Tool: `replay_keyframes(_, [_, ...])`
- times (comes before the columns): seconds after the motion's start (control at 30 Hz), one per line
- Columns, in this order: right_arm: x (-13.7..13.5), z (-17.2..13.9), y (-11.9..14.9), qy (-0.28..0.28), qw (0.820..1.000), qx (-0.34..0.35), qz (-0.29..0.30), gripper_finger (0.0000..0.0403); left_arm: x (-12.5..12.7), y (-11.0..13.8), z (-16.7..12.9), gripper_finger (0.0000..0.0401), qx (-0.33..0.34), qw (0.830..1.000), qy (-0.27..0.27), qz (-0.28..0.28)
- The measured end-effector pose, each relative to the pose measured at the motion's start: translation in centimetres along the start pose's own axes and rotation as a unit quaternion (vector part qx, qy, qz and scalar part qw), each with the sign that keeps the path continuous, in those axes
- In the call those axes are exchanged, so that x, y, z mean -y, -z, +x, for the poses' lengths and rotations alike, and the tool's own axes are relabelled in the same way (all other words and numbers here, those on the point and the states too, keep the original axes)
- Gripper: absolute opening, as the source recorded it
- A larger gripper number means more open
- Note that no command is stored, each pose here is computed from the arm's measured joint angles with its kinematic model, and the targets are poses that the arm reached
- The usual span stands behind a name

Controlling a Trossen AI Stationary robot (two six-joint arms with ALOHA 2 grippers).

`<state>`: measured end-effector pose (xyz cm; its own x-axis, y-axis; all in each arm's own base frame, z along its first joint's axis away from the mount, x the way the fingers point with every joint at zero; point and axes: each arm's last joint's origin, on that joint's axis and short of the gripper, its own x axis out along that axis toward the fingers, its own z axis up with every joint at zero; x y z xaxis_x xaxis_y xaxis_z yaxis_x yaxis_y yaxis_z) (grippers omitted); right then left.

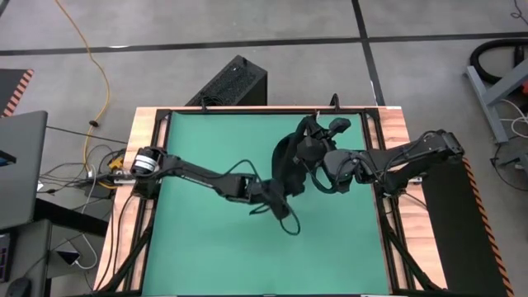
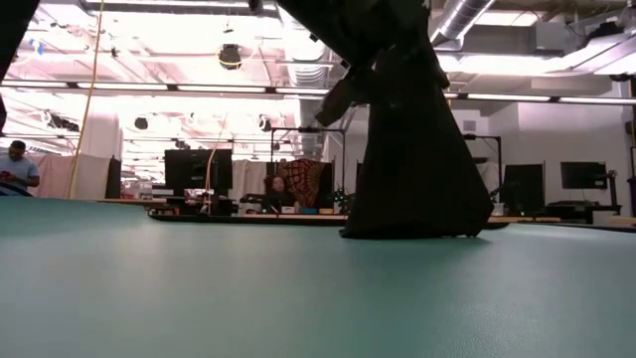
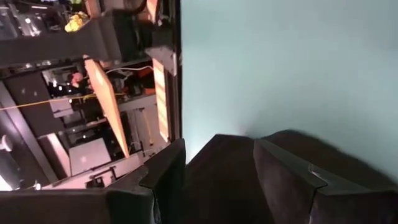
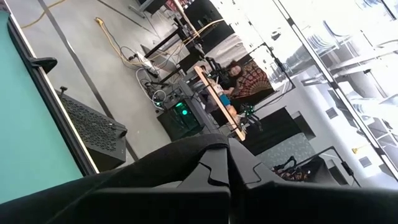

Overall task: Roll towel
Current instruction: Fold the black towel

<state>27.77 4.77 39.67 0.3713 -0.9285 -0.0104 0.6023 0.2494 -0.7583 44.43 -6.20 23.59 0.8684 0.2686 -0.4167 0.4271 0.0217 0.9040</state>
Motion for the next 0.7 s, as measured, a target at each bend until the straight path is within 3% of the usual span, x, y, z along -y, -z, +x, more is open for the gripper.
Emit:
replay_keyframes(0.23, [-0.1, 0.0, -0.1, -0.017, 1.000, 0.016, 0.007, 0.0002, -0.8, 3.2, 1.2, 0.0182, -0.033, 0.998, -0.023, -0.042])
replay_keyframes(0.4, [-0.1, 0.0, -0.1, -0.017, 1.000, 0.016, 0.007, 0.0002, -0.4, 4.9, 1.5, 0.0174, -0.135, 0.986, -0.013, -0.094])
replay_keyframes(0.57, [-0.1, 0.0, -0.1, -0.017, 1.000, 0.016, 0.007, 0.0002, 1.9, 6.7, 1.3, 0.0147, -0.256, 0.960, 0.074, -0.080])
replay_keyframes(0.7, [0.0, 0.0, -0.1, -0.010, 1.000, 0.010, 0.008, 0.0002, 3.7, 7.8, 0.3, 0.0121, -0.302, 0.934, 0.144, -0.124])
